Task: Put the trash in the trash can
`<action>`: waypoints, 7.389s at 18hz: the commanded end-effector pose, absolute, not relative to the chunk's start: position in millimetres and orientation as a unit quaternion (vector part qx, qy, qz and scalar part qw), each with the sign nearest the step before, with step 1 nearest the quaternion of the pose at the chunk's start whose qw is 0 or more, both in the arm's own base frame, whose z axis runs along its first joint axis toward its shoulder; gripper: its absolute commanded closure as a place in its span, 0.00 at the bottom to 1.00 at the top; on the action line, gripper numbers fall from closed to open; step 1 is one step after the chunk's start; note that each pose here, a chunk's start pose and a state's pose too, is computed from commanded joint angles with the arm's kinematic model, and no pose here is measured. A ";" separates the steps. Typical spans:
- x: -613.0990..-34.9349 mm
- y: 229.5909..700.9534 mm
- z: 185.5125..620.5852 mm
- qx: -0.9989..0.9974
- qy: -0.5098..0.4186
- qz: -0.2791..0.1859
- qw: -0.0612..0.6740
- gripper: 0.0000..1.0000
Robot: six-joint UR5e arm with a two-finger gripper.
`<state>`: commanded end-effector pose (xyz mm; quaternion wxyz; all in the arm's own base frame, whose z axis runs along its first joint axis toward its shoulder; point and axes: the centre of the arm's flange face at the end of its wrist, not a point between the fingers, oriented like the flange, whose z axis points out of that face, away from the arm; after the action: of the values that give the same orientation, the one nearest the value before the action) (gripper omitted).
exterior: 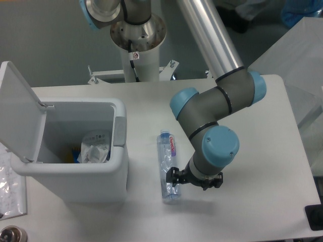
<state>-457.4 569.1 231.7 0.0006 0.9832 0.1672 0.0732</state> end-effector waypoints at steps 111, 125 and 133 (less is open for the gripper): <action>-478.5 465.3 454.7 0.879 0.061 0.090 -0.465 0.00; -575.5 420.7 348.3 0.978 0.067 -0.107 -0.168 0.00; -569.2 446.9 335.6 0.985 0.049 -0.157 -0.056 0.00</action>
<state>-569.2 446.9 335.6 -0.0561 0.9847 0.0491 -0.1574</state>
